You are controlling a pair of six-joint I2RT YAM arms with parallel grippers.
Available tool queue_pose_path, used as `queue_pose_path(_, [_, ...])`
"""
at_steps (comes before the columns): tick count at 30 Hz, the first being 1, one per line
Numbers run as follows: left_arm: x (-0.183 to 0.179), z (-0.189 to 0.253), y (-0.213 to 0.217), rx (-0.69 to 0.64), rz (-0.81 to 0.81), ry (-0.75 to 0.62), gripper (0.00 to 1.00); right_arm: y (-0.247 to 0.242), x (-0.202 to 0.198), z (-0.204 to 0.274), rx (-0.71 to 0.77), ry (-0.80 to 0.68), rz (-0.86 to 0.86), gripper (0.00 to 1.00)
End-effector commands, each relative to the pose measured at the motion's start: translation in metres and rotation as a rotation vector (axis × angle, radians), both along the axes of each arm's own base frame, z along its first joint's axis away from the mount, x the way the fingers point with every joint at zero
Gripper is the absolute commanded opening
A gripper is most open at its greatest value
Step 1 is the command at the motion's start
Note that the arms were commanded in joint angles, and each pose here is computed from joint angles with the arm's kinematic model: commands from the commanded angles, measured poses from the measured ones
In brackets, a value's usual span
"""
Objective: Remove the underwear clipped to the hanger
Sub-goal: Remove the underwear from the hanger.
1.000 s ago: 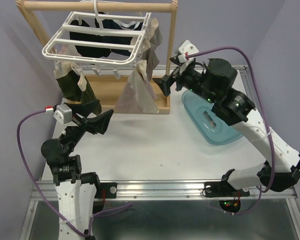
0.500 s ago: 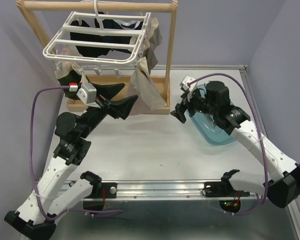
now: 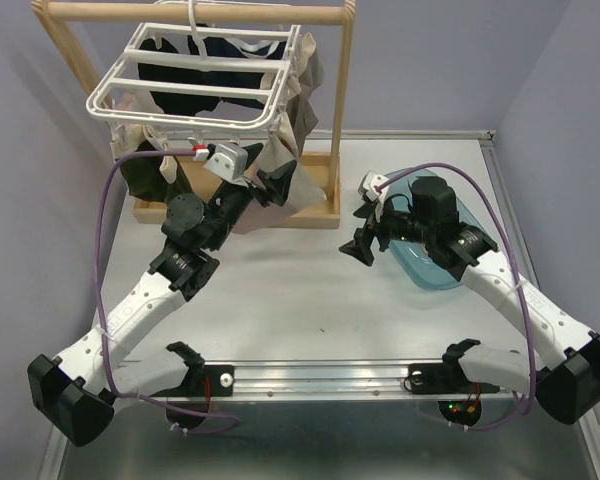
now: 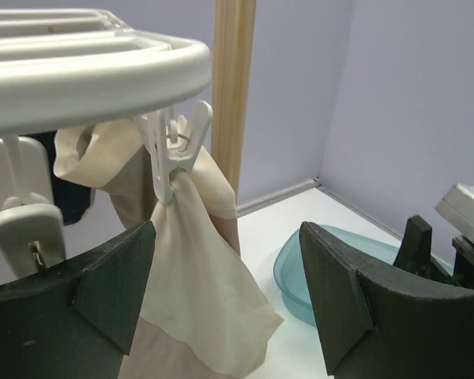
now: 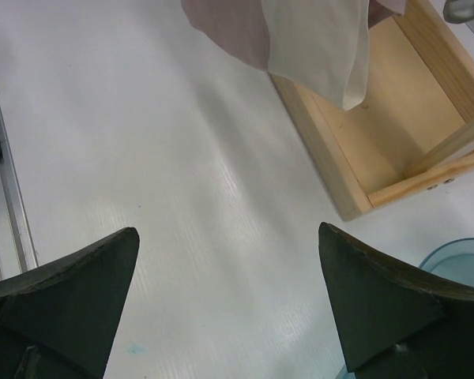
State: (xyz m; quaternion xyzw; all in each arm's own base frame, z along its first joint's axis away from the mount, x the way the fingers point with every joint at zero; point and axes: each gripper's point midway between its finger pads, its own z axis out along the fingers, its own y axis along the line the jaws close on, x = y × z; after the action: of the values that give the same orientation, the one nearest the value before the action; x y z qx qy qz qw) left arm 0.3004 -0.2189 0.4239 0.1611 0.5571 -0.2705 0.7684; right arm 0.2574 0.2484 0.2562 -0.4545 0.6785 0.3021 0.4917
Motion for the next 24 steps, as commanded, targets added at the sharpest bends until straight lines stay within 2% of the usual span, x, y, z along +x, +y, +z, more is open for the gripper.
queue_pose_path(1, [-0.008, 0.059, 0.029, -0.143, 0.134, -0.169, 0.84, 0.003, -0.003, 0.011, 0.048, -0.04, 0.029, 1.0])
queue_pose_path(8, [-0.006, 0.062, 0.034, -0.189, 0.201, -0.213, 0.82, 0.003, -0.005, 0.011, 0.053, -0.04, 0.034, 1.0])
queue_pose_path(24, [0.012, 0.062, 0.023, -0.202, 0.285, -0.23, 0.81, 0.003, -0.007, 0.013, 0.061, -0.044, 0.038, 1.0])
